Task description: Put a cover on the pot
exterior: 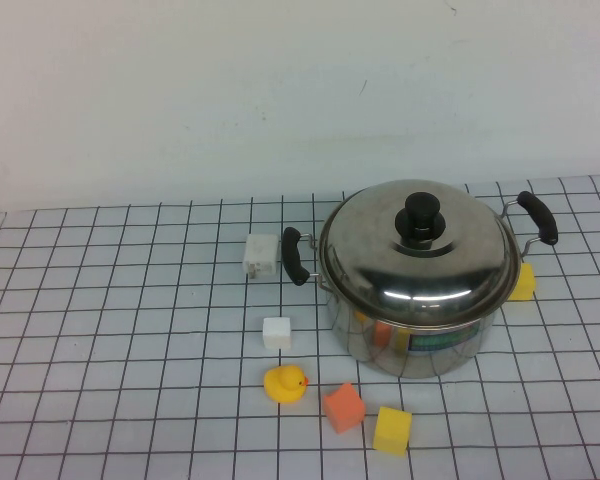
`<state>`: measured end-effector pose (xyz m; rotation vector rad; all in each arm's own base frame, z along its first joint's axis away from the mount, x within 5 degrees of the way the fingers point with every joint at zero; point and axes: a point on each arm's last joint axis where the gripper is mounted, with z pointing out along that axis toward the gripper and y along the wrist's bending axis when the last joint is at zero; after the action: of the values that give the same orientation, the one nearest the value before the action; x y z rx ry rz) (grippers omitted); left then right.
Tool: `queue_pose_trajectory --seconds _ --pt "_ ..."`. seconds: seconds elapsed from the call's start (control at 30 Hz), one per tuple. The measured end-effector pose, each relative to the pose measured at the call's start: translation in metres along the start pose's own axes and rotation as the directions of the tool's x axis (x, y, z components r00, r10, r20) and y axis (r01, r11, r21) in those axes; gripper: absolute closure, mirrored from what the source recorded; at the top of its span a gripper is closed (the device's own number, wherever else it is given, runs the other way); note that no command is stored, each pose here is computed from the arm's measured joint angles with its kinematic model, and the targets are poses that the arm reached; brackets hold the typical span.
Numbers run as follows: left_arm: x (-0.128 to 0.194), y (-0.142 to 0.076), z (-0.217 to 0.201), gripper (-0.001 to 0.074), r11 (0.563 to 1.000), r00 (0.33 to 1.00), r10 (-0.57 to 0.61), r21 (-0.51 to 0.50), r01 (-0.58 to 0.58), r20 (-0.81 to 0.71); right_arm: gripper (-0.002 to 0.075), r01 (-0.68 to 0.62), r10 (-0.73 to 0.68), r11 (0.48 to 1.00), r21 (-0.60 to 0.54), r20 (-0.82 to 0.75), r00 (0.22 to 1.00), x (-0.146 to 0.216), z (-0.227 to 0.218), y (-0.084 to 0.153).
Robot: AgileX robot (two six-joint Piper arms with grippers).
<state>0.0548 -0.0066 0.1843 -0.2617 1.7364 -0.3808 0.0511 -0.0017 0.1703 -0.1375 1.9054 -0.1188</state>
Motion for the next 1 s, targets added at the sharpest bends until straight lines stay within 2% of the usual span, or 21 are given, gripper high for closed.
queue_pose_trajectory --seconds 0.27,0.43,0.9,1.0 --pt "-0.0009 0.0032 -0.0001 0.0735 0.998 1.0 0.011 -0.058 -0.01 0.019 0.0717 0.0 0.0 1.0 0.0 0.0 1.0 0.0 0.0 0.0" --pt "0.0057 0.0062 -0.0006 0.0735 0.994 0.997 0.045 -0.093 -0.051 -0.061 0.0717 0.0 0.0 1.0 0.0 0.0 1.0 0.0 0.0 0.0" --pt "0.0059 0.0063 -0.0006 0.0736 0.994 0.996 0.059 -0.094 -0.065 -0.064 0.0717 0.0 0.0 1.0 0.0 0.0 1.0 0.0 0.0 0.0" --pt "0.0061 0.0063 -0.0006 0.0736 0.988 0.99 0.119 -0.09 -0.126 -0.072 0.0717 0.0 0.0 1.0 0.0 0.0 1.0 0.0 0.0 0.0"
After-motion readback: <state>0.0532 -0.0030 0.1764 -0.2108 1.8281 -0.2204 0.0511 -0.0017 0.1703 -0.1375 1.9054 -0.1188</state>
